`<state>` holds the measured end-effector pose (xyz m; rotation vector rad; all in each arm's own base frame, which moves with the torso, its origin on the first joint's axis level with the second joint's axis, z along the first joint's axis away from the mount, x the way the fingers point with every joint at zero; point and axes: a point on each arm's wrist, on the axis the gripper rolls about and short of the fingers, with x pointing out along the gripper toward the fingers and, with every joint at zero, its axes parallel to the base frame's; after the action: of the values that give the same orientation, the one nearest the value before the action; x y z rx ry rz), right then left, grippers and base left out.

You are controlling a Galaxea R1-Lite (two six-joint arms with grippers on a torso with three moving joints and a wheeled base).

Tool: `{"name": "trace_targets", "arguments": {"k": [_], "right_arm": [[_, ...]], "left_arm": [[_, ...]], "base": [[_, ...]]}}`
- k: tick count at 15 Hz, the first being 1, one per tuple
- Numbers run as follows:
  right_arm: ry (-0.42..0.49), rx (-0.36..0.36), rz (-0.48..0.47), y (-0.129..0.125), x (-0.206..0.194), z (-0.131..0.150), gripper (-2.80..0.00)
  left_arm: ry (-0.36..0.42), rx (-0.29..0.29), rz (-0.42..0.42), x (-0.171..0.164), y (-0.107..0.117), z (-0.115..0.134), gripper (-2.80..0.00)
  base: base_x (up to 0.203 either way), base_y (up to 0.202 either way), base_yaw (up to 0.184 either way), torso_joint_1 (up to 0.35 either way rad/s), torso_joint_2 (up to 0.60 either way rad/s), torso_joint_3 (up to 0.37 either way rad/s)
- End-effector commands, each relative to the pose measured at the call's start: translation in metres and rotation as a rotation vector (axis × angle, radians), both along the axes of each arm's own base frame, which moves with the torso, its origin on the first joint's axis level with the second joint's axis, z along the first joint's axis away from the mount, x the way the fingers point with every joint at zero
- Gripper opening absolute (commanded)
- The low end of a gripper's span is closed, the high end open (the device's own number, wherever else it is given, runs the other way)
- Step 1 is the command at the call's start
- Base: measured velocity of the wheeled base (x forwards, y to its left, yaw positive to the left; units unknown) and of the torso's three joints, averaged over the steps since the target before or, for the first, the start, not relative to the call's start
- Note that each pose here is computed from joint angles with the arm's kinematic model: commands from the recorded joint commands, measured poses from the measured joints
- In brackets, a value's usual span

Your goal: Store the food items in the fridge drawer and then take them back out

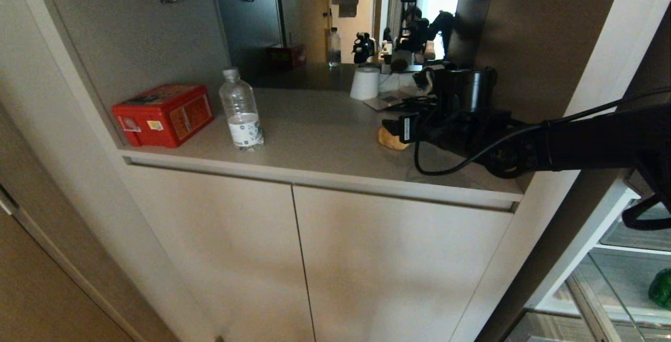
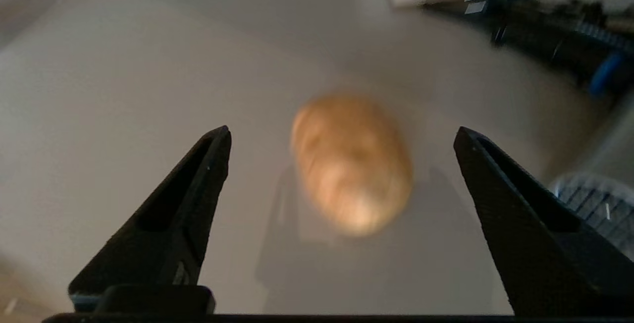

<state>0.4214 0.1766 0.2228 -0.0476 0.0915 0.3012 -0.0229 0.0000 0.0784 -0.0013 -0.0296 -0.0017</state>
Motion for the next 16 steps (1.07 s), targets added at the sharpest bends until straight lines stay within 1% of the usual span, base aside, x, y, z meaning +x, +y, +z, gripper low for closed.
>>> {"name": "trace_targets", "arguments": {"k": [1, 4, 7, 10, 16], "right_arm": [[0.003, 0.000, -0.021, -0.002, 0.020, -0.016, 0.00], [-0.015, 0.008, -0.022, 0.000, 0.026, -0.016, 0.00], [-0.073, 0.030, -0.024, 0.002, 0.032, -0.020, 0.00], [-0.062, 0.027, -0.024, 0.004, 0.037, -0.032, 0.00], [-0.056, 0.023, -0.024, 0.006, 0.042, -0.044, 0.00]], "left_arm": [[0.010, 0.000, 0.000, 0.001, 0.000, -0.003, -2.80], [0.010, 0.000, 0.000, 0.001, 0.000, -0.003, -2.80], [0.010, 0.000, 0.000, 0.001, 0.000, -0.003, -2.80], [0.010, 0.000, 0.000, 0.001, 0.000, -0.003, -2.80], [0.010, 0.000, 0.000, 0.001, 0.000, -0.003, -2.80]], "base": [[0.000, 0.000, 0.000, 0.000, 0.00, 0.000], [0.000, 0.000, 0.000, 0.000, 0.00, 0.000], [0.000, 0.000, 0.000, 0.000, 0.00, 0.000], [0.000, 0.000, 0.000, 0.000, 0.00, 0.000], [0.000, 0.000, 0.000, 0.000, 0.00, 0.000]]}}
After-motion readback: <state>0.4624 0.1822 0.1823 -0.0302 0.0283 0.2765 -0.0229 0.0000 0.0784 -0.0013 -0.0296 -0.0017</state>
